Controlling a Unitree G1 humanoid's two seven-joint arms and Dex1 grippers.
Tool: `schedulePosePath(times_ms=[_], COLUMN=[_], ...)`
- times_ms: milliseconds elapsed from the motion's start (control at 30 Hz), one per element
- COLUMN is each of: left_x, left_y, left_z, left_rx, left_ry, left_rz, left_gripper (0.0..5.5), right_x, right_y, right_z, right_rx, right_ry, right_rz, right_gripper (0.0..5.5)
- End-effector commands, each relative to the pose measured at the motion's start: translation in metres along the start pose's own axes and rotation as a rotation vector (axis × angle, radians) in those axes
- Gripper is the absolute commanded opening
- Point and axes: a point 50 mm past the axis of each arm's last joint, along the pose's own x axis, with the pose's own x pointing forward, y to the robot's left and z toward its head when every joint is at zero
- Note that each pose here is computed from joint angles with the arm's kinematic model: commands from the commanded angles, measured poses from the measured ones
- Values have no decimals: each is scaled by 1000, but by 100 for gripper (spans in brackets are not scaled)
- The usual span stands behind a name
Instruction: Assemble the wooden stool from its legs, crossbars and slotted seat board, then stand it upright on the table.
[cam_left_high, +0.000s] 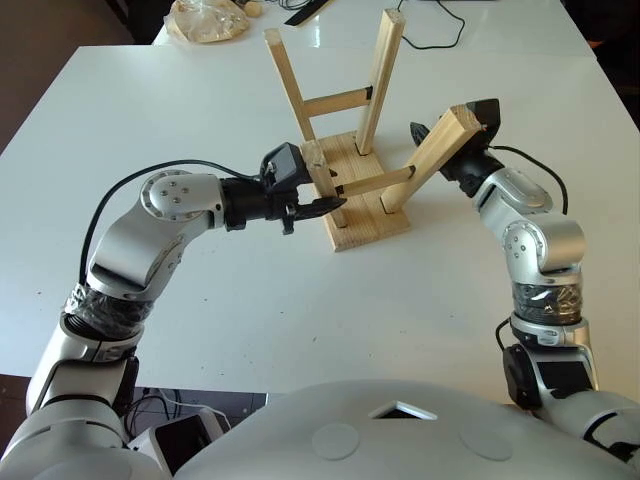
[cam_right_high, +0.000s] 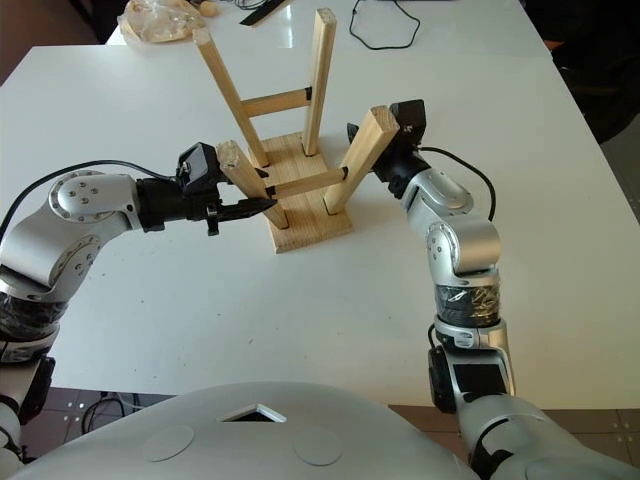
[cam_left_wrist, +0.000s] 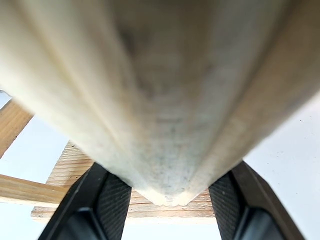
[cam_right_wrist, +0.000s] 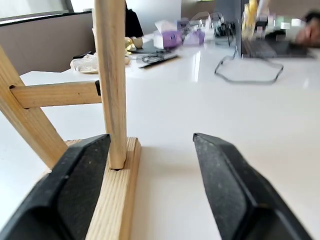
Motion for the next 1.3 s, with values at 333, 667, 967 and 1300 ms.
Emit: schedulePosePath(times_ms=[333,667,967,1300], left_x=[10,11,17,11], left_y=[-13,-12,-18,-13], left_z=[-51,-54,-49,-52], left_rx=[-186,-201,-201,-198], left_ry=[222,219,200,217], left_rz=[-4,9,-16,3], left_gripper=[204,204,204,204], right_x=[-9,10,2,-11], right_y=[-105,26,60,-121], right_z=[19,-7,16,11], right_rx=[-416,-306,-206,-447], right_ry=[-41,-102,-68,-29], right_rz=[-346,158,289,-419], right_gripper=[306,306,306,306])
